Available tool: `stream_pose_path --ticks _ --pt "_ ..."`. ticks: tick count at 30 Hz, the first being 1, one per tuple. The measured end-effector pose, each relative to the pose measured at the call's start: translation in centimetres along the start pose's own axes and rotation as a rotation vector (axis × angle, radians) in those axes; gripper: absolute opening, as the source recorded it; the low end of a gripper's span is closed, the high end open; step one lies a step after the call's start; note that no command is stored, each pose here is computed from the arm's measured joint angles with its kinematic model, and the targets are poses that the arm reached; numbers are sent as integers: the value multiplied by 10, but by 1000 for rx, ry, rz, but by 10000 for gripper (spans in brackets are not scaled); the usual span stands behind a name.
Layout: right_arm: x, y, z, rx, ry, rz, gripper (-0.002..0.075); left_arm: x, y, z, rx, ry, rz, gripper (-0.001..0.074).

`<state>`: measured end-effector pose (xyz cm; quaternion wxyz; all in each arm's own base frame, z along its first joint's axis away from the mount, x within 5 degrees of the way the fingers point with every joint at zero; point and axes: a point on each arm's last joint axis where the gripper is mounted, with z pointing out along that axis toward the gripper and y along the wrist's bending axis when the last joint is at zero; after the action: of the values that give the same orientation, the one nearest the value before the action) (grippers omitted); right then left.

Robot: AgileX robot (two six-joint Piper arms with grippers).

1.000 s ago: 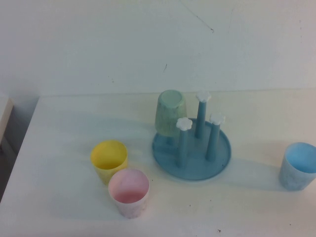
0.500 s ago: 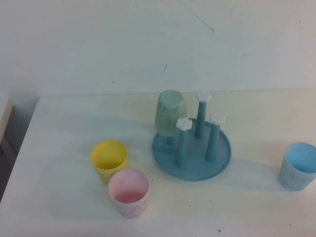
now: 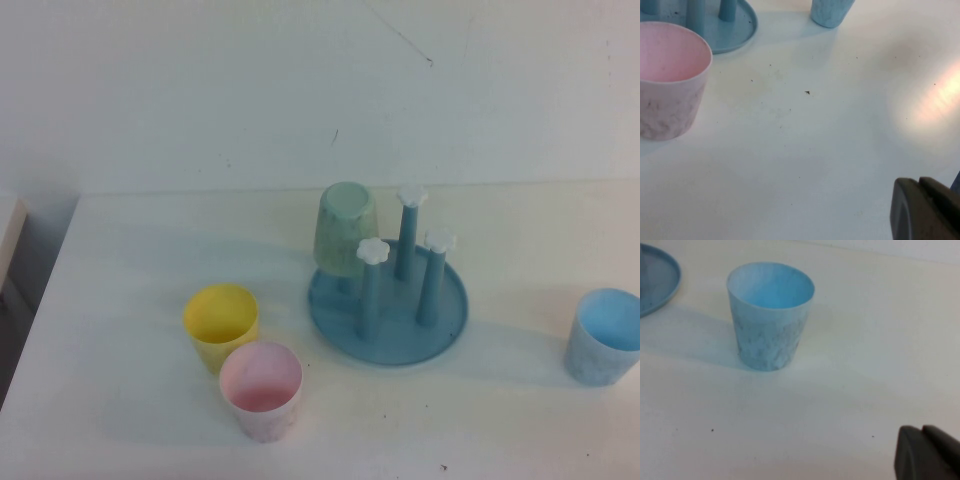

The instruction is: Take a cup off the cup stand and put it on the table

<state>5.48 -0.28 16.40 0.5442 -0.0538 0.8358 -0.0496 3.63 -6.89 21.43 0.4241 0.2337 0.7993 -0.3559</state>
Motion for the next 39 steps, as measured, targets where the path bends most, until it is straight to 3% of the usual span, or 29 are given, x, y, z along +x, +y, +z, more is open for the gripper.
stream_pose_path --ticks 8,12,18,22,26,32,39 --pt "0 0 0 1 0 -2 -1 -1 5 1 -52 -21 5 -2" --pt "0 0 0 1 2 -2 -1 -6 19 -1 -200 -86 8 -2" --pt "0 0 0 1 2 -2 -1 -8 42 -9 -454 -163 -203 -2" --pt "0 0 0 1 2 -2 -1 -10 55 -17 -611 -234 -267 -2" --pt "0 0 0 1 2 -2 -1 -11 65 -22 -712 -344 -180 -2" --pt "0 0 0 1 2 -2 -1 3 70 -24 -734 -530 -67 -2" --pt "0 0 0 1 2 -4 -1 16 68 -32 -833 -531 -53 -2"
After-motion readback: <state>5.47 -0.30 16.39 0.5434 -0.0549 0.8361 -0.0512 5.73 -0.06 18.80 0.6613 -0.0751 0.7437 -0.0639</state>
